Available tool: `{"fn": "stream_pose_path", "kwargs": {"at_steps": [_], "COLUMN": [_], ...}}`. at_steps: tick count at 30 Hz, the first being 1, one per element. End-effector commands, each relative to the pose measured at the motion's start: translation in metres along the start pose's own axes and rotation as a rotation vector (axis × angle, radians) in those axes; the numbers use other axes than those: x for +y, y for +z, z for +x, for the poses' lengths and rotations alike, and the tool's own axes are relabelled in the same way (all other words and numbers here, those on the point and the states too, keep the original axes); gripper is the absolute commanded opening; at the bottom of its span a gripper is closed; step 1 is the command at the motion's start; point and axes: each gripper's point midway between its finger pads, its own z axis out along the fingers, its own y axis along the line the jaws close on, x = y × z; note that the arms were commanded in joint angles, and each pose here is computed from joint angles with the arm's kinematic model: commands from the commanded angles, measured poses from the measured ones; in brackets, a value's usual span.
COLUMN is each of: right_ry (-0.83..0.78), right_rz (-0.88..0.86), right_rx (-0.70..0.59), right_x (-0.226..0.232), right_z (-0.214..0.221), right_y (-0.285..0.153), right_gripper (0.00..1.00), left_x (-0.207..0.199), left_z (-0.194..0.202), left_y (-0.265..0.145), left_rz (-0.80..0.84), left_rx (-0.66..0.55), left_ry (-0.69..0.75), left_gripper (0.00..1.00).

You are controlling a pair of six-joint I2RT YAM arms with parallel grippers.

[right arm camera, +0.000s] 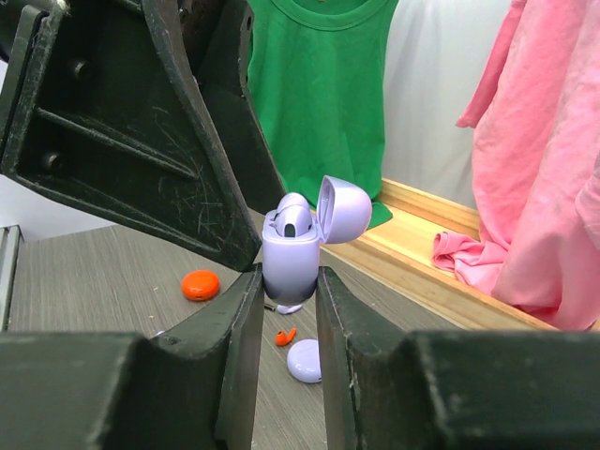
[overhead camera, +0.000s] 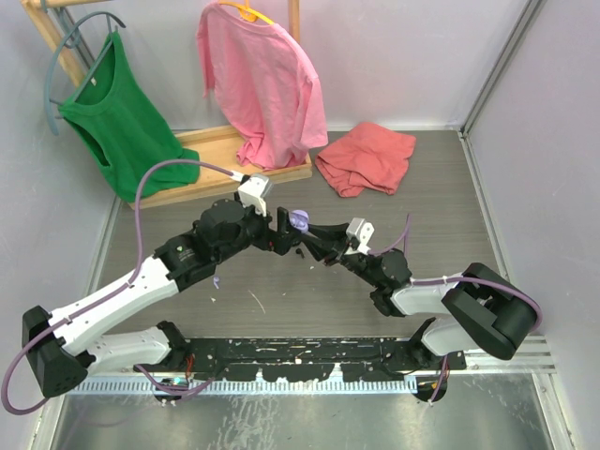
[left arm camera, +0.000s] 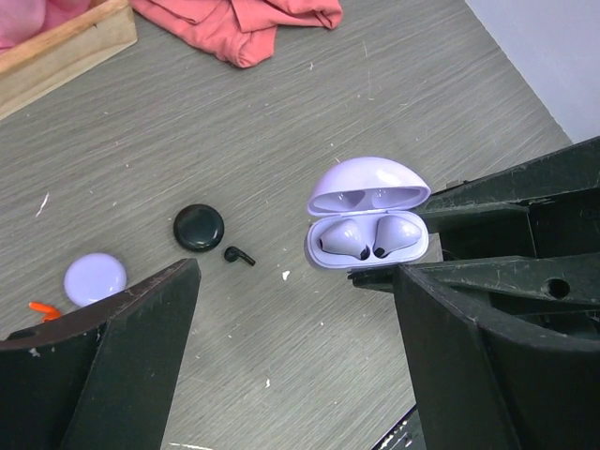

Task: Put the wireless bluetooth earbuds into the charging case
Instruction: Place the earbud in the charging case.

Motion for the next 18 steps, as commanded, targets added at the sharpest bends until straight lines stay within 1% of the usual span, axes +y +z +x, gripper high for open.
{"fn": "stream_pose_path", "kwargs": {"at_steps": [1, 2, 6, 8, 11, 13, 18], "right_ry": [-0.028, -0.027, -0.027, -0.025, -0.014, -0.003, 0.036], "right_rz": [-0.037, -0.041, -0.042, -0.043, -0.056, -0.072, -0.14], "right_rx": [-0.147, -0.148, -0.148, -0.146, -0.143, -0.142, -0.129], "right_x": [0.007, 0.008, 0.009, 0.009, 0.011, 0.014, 0.024], "right_z": [-0.039, -0.04, -0.04, -0.039, -0.038, -0.039, -0.038], "right_y": [0.006, 0.006, 0.005, 0.004, 0.004, 0.005, 0.008], "right_gripper": [0.01, 0.01, 0.01, 0.01, 0.01, 0.01, 0.01], "left_x": [-0.008, -0.008, -0.003, -0.001, 0.002, -0.004, -0.012], "left_z": [-0.036, -0.037, -0.036, -0.038, -0.039, -0.039, -0.045], "left_y": [-0.002, -0.003, -0.008, -0.012, -0.017, -0.022, -0.031], "left_rz": [0.003, 0.002, -0.013, 0.011, 0.076, 0.161, 0.308], "left_rx": [-0.096, -0.098, -0.094, -0.091, -0.085, -0.07, -0.062], "left_ry": [-0.05, -0.053, -0.061, -0.083, -0.135, -0.159, -0.222], "left_gripper": [0.87, 0.9, 0.95, 0.96, 0.96, 0.97, 0.98]}}
